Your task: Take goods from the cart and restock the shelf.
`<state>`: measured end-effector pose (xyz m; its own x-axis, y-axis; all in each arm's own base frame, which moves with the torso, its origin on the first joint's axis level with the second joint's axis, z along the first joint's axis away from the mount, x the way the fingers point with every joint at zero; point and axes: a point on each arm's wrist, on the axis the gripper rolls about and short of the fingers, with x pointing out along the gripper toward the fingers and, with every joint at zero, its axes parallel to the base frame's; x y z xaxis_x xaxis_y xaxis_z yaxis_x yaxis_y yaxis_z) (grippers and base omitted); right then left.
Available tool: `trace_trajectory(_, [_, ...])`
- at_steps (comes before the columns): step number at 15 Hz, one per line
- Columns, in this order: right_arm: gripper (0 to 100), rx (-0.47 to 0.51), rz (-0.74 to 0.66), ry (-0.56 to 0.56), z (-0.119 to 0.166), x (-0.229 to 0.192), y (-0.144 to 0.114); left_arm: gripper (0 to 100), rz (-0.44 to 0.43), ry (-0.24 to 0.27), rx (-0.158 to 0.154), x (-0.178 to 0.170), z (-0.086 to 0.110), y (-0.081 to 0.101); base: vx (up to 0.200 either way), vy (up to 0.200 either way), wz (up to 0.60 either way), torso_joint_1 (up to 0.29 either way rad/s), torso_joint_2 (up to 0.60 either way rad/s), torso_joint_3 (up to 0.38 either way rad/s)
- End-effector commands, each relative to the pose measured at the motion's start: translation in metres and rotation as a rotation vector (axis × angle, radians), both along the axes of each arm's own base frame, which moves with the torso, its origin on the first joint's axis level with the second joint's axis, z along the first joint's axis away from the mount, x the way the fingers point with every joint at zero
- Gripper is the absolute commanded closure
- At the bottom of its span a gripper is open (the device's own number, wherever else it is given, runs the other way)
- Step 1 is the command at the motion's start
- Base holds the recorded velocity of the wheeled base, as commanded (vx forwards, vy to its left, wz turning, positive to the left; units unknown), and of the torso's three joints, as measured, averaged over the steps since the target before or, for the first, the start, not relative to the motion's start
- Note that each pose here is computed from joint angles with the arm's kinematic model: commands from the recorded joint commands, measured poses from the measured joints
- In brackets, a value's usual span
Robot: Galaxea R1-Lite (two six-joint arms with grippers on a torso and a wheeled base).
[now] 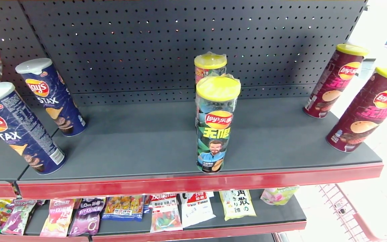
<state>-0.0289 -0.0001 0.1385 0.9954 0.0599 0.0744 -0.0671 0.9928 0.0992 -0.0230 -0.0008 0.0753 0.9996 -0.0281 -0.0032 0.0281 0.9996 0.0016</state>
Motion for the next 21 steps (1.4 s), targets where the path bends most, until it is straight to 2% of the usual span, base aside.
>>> trace_trajectory(1, [0,0.002,0.182,0.293,0.061,0.067,0.007,0,0.0,0.001,0.0,0.0,0.0,0.0,0.0,0.0,0.0,0.0,0.0,0.0])
trace_trajectory(3, [0,-0.017,0.272,0.422,0.066,0.107,0.018,0,0.0,0.001,0.0,0.0,0.0,0.0,0.0,0.0,0.0,0.0,0.0,0.0])
trace_trajectory(6, [0,-0.039,0.326,0.495,0.062,0.155,0.035,0,0.0,0.001,0.0,0.0,0.0,0.0,0.0,0.0,0.0,0.0,0.0,0.0])
trace_trajectory(7, [0,-0.066,0.412,0.528,0.055,0.171,0.053,0,0.0,0.001,0.0,0.0,0.0,0.0,0.0,0.0,0.0,0.0,0.0,0.0])
trace_trajectory(8, [0,-0.087,0.437,0.552,0.05,0.18,0.064,0,0.0,0.001,0.0,0.0,0.0,0.0,0.0,0.0,0.0,0.0,0.0,0.0])
trace_trajectory(10, [0,-0.137,0.412,0.593,0.044,0.198,0.084,0,0.0,0.001,0.0,0.0,0.0,0.0,0.0,0.0,0.0,0.0,0.0,0.0])
trace_trajectory(13, [0,-0.161,0.426,0.58,0.047,0.212,0.104,0,0.0,0.001,0.0,0.0,0.0,0.0,0.0,0.0,0.0,0.0,0.0,0.0])
trace_trajectory(15, [0,-0.188,0.377,0.539,0.051,0.224,0.121,0,0.0,0.001,0.0,0.0,0.0,0.0,0.0,0.0,0.0,0.0,0.0,0.0])
trace_trajectory(21, [0,-0.258,0.37,0.504,0.05,0.235,0.15,0,0.0,0.001,0.0,0.0,0.0,0.0,0.0,0.0,0.0,0.0,0.0,0.0])
